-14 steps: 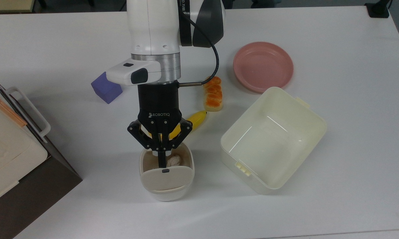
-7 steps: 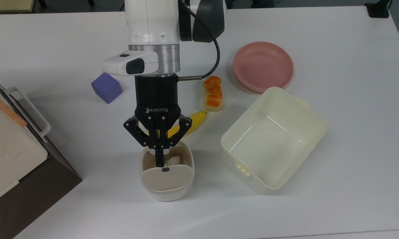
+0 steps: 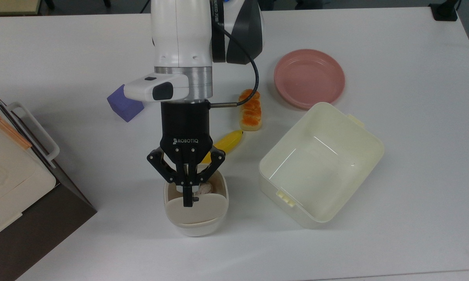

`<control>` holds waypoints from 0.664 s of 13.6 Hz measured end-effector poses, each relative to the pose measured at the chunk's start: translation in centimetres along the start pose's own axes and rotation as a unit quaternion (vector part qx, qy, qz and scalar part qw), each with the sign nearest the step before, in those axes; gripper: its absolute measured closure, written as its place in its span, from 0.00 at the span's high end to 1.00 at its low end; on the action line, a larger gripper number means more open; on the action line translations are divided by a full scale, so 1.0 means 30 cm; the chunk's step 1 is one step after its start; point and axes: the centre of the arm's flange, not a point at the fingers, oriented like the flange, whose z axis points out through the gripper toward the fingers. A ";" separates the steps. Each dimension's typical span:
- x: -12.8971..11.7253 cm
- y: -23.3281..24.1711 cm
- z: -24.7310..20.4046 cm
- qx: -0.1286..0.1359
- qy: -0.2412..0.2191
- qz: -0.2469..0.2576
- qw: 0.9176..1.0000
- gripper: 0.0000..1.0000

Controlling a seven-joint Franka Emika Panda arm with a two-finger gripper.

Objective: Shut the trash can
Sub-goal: 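Push the hinged lid down toward the can's rim with the gripper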

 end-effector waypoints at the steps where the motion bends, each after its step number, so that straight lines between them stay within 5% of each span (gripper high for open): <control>1: -0.008 -0.001 0.011 0.000 0.002 -0.001 1.000 0.01; 9: -0.036 -0.011 0.038 -0.003 -0.019 -0.012 1.000 0.01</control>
